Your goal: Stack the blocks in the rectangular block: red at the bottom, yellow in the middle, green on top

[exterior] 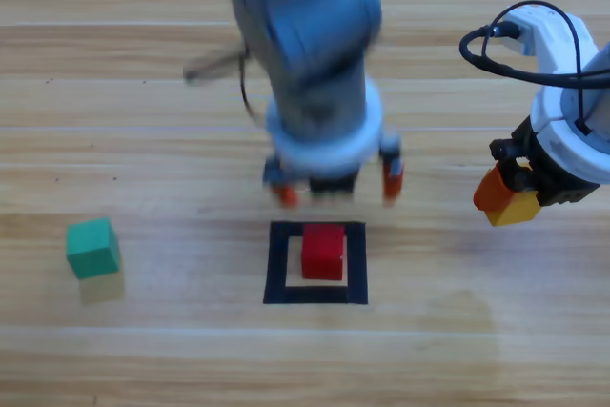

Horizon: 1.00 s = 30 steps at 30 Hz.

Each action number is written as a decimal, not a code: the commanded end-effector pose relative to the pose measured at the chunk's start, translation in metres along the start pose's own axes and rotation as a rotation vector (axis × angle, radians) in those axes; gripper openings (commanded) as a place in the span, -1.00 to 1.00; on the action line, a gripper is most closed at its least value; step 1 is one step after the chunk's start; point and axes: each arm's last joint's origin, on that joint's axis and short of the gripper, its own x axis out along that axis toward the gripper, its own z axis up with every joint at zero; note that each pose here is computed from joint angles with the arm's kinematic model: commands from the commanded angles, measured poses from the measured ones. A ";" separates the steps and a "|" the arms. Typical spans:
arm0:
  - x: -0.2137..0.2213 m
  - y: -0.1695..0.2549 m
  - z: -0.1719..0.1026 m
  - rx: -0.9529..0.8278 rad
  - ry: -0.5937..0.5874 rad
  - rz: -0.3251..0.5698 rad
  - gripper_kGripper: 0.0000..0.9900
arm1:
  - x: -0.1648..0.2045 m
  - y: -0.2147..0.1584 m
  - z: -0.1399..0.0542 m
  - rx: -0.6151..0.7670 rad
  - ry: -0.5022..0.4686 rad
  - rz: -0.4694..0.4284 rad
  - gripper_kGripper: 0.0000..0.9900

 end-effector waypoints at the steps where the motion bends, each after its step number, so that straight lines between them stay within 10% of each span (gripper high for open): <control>1: -0.112 0.041 0.003 -0.069 -0.159 -0.125 1.00 | 0.002 0.015 -0.007 0.000 0.003 -0.026 -1.00; 14: -0.190 0.191 -0.076 0.157 -0.339 -0.099 0.99 | 0.014 0.084 -0.004 0.035 0.073 -0.021 -1.00; 30: -0.188 0.220 -0.094 0.217 -0.336 -0.073 0.97 | 0.067 0.171 0.042 0.042 0.172 -0.127 -0.79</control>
